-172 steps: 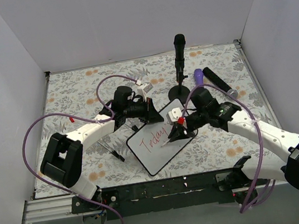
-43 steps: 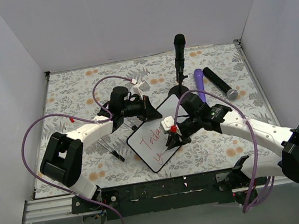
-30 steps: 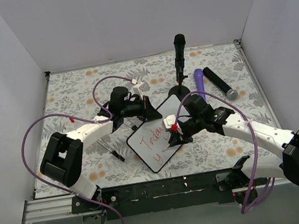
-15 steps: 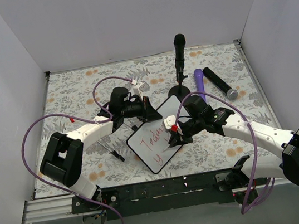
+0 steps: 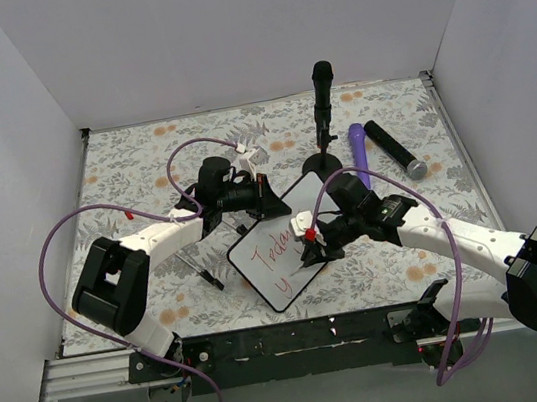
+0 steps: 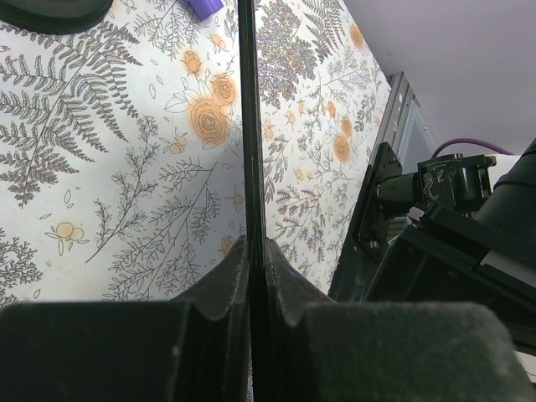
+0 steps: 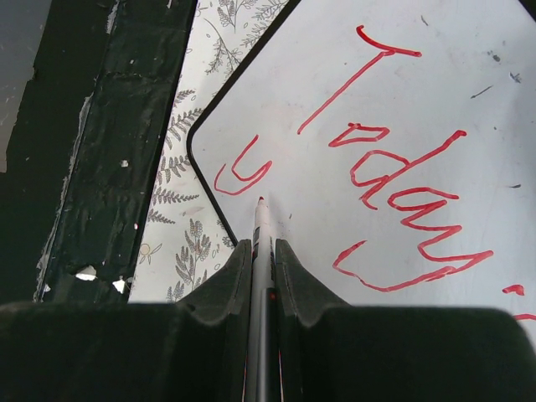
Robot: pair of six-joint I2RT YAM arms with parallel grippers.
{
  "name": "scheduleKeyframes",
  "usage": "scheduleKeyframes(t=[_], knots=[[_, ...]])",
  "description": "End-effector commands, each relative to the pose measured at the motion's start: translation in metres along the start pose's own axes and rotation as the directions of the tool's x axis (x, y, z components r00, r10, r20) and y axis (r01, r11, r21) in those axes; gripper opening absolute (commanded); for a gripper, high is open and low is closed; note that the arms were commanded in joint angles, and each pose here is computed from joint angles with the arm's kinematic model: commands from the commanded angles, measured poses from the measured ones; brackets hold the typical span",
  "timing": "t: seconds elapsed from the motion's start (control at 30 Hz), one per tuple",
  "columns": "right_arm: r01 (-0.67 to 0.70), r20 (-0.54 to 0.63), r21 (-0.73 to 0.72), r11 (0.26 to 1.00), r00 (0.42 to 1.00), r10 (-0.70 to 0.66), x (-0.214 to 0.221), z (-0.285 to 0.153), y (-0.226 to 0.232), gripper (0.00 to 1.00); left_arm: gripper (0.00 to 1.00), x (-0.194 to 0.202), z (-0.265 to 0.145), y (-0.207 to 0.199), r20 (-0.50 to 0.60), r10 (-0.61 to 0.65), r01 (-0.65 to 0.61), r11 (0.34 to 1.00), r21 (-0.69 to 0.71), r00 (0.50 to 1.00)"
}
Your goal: Write a sentence on the whiteboard
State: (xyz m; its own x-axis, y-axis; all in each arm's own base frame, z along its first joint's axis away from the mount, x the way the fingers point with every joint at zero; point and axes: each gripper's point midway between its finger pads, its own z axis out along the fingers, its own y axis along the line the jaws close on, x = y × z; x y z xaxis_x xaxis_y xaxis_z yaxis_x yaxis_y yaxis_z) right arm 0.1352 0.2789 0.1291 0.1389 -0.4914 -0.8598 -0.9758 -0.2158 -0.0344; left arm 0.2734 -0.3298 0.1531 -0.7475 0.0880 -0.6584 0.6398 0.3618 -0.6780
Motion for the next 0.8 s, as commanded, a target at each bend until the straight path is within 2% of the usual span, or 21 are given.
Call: scheduleKeyframes(t=[0.0,0.77], knots=[[0.036,0.018,0.009,0.999,0.999,-0.036,-0.006,0.001,-0.004,0.01,0.0,-0.014,-0.004,-0.011,0.052,0.109,-0.11,0.993,0.03,0.993],[0.066,-0.037,0.017,0.998,0.997,-0.066,-0.002,0.018,-0.007,0.01,0.0,-0.013,-0.004,-0.012,0.046,0.112,-0.114,0.993,0.042,0.993]])
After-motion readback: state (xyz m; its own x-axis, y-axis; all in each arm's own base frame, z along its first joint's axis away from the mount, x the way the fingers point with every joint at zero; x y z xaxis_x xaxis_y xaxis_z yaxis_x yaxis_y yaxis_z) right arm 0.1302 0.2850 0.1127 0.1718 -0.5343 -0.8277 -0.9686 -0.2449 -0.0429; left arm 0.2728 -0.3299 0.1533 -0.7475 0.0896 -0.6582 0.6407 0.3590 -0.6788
